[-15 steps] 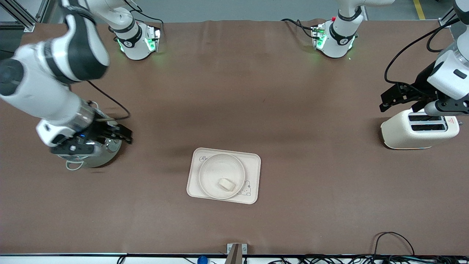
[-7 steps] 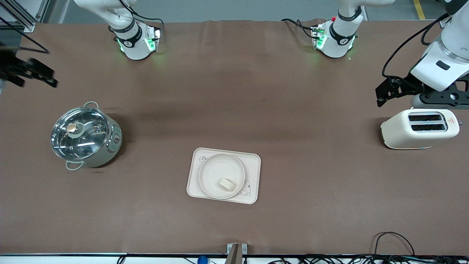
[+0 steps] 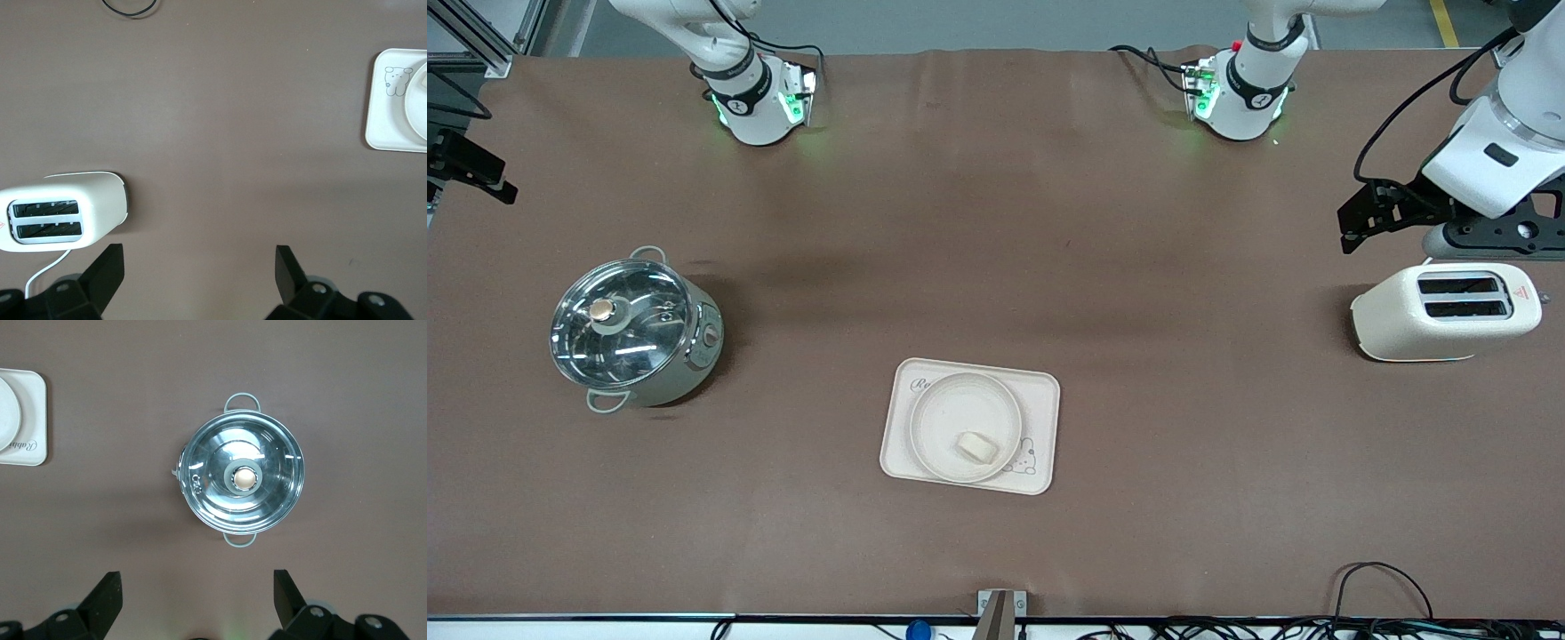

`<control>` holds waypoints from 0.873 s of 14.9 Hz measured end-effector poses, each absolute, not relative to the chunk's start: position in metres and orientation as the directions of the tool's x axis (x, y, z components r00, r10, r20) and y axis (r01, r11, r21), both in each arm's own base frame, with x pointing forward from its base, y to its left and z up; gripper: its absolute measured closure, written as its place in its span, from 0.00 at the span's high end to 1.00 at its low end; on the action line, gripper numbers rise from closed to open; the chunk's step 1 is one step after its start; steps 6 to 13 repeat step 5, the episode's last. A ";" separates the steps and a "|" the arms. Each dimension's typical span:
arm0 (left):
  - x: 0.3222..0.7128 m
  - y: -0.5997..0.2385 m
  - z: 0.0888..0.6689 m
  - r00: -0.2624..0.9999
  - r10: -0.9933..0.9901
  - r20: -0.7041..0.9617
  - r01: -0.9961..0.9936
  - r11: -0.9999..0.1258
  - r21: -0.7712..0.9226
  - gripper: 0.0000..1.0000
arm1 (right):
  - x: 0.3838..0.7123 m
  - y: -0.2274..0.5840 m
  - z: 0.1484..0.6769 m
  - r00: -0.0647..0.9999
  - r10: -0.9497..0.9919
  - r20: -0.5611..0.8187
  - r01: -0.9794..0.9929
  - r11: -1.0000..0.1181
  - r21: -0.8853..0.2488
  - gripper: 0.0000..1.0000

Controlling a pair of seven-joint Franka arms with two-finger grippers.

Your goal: Place bun in plate and plate on tray

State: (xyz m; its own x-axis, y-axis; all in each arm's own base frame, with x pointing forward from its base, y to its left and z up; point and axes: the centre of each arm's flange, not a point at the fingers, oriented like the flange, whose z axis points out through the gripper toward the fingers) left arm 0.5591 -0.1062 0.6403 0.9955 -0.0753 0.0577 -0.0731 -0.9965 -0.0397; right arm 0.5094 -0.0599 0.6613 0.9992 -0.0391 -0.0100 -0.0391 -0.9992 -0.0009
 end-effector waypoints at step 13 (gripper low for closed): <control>0.559 -0.106 0.640 0.996 -0.075 0.058 -0.073 -0.997 -0.040 1.00 | 0.510 -0.054 0.667 1.000 -0.029 0.002 -0.029 -1.000 0.001 1.00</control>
